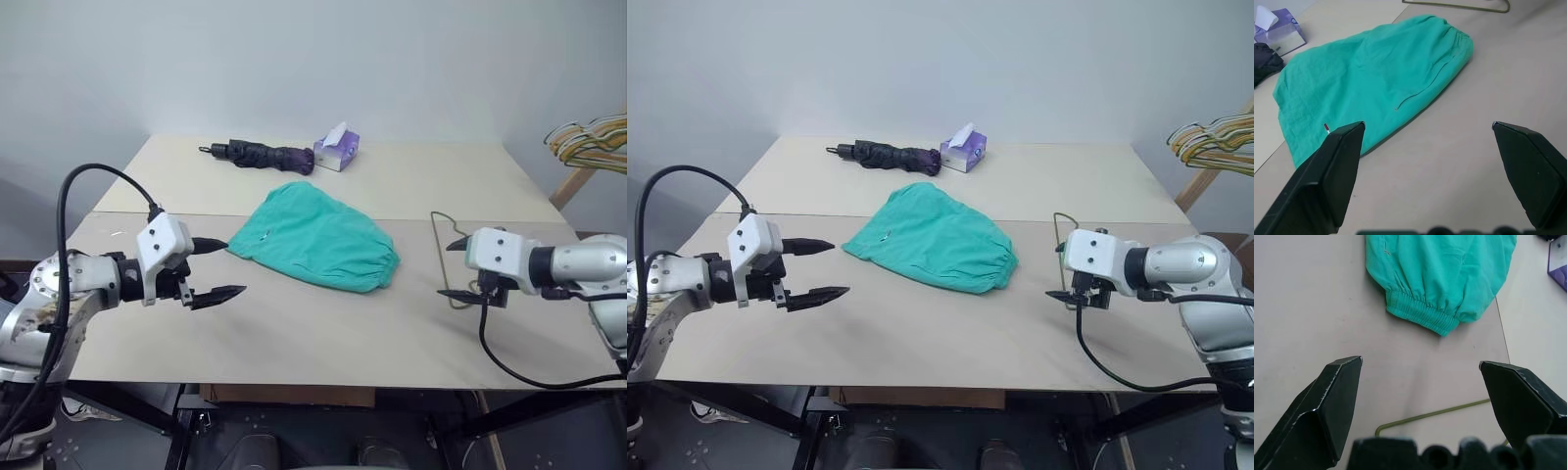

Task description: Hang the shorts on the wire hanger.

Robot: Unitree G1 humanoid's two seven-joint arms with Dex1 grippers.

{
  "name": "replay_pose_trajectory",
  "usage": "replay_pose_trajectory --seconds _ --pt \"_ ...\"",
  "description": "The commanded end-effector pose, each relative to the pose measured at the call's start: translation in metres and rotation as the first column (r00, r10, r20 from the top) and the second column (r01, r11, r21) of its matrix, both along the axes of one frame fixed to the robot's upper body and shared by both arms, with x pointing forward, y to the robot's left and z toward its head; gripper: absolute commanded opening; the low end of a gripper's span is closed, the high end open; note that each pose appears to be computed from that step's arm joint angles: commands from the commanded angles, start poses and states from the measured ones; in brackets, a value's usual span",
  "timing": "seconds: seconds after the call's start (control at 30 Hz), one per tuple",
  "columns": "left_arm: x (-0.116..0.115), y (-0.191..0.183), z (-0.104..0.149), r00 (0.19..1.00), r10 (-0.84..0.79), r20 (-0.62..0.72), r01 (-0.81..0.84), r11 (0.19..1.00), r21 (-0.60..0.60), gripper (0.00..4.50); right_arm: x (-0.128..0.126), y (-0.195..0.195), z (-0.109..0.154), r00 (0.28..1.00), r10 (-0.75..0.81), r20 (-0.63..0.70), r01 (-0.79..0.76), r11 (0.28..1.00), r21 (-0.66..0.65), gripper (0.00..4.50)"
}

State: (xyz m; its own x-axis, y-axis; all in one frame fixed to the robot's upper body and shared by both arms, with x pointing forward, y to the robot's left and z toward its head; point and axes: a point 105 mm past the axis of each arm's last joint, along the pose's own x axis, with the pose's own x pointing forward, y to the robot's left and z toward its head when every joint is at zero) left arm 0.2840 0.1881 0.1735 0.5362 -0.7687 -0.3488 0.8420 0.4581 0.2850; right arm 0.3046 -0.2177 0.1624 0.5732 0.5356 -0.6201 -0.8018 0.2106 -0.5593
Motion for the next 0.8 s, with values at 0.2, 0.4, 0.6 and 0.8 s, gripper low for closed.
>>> replay_pose_trajectory --seconds 0.2,0.4,0.6,0.8 --pt "0.007 -0.003 0.020 0.997 0.016 0.070 -0.013 0.999 -0.043 4.50 0.004 0.004 0.018 0.997 0.003 0.075 -0.005 1.000 0.030 4.48" --pt "0.007 0.002 0.015 0.999 0.020 0.049 -0.019 1.000 -0.011 4.50 0.000 0.005 0.015 0.998 0.005 0.070 -0.007 0.999 0.034 4.48" --pt "0.013 0.014 0.004 0.998 0.058 0.040 -0.060 0.997 0.054 4.50 0.001 0.003 0.012 0.997 -0.007 0.072 0.004 1.000 0.029 4.48" --pt "0.016 0.015 0.003 0.999 0.030 0.026 -0.032 0.998 0.062 4.50 -0.001 0.006 0.013 0.997 -0.007 0.078 0.004 0.999 0.038 4.48"
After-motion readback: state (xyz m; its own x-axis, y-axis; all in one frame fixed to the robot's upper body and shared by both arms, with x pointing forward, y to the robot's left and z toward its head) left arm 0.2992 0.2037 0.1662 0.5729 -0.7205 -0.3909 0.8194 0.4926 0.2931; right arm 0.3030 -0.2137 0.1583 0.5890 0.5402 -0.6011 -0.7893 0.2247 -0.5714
